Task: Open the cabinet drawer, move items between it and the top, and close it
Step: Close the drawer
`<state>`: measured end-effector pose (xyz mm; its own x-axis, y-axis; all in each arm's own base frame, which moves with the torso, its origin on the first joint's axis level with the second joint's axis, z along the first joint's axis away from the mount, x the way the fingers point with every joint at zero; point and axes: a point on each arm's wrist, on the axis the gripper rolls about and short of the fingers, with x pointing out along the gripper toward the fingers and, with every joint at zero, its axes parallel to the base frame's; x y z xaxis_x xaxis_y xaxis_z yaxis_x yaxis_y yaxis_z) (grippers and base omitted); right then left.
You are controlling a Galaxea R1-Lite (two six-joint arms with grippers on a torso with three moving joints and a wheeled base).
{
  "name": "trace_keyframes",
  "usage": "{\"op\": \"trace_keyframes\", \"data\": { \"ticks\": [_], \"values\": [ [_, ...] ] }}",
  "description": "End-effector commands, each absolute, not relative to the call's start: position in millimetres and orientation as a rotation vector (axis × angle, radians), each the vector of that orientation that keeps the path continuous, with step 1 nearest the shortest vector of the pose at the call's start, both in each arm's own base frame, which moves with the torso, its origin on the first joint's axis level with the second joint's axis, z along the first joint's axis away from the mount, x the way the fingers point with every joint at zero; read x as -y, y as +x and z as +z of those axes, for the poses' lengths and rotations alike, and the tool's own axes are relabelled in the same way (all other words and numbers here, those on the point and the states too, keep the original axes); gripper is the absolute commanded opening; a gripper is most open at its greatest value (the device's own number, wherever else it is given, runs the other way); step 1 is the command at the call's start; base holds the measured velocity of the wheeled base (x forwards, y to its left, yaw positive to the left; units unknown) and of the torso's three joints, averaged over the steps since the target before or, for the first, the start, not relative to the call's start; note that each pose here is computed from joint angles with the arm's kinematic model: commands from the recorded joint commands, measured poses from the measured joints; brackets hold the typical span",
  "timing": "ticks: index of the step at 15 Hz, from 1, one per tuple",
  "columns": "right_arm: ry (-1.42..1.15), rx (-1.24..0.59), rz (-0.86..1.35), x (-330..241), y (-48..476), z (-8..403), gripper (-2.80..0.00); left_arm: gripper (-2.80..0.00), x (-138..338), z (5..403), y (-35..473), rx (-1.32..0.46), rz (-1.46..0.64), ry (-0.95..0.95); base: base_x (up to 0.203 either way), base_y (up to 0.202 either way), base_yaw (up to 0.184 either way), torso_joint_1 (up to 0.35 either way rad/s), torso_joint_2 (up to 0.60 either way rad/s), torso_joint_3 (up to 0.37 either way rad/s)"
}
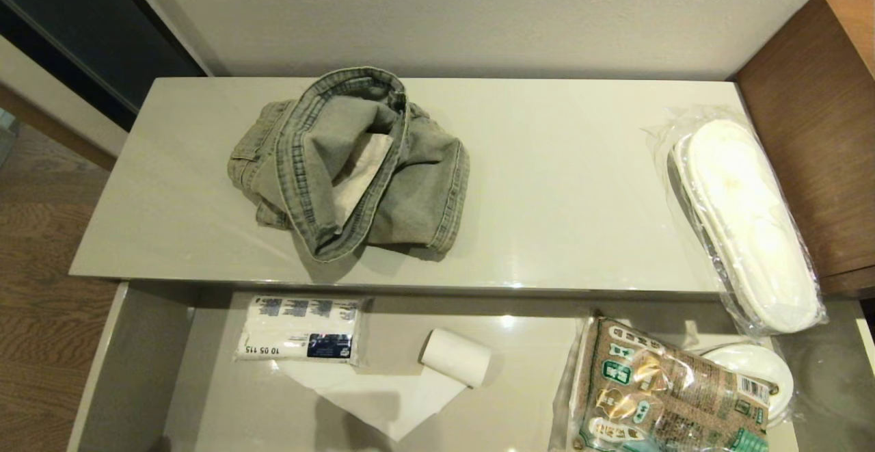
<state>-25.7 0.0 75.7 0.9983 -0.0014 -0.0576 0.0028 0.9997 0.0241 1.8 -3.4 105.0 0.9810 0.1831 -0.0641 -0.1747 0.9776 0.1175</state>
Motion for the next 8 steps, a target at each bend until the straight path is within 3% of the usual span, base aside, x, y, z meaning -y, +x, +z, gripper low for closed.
{"op": "trace_keyframes", "data": {
  "ticks": [1,8],
  "values": [
    [0.024,-0.057,-0.002,0.0,-25.9,75.6,-2.80,-2.80,3.1,94.5,2.4,-0.119,0.184,0.098,0.000,0.000,0.000,0.000,0.00,0.000],
    [0.024,-0.057,-0.002,0.0,-25.9,75.6,-2.80,-2.80,2.5,90.3,2.7,-0.252,0.138,0.072,0.000,0.000,0.000,0.000,0.00,0.000]
  ]
}}
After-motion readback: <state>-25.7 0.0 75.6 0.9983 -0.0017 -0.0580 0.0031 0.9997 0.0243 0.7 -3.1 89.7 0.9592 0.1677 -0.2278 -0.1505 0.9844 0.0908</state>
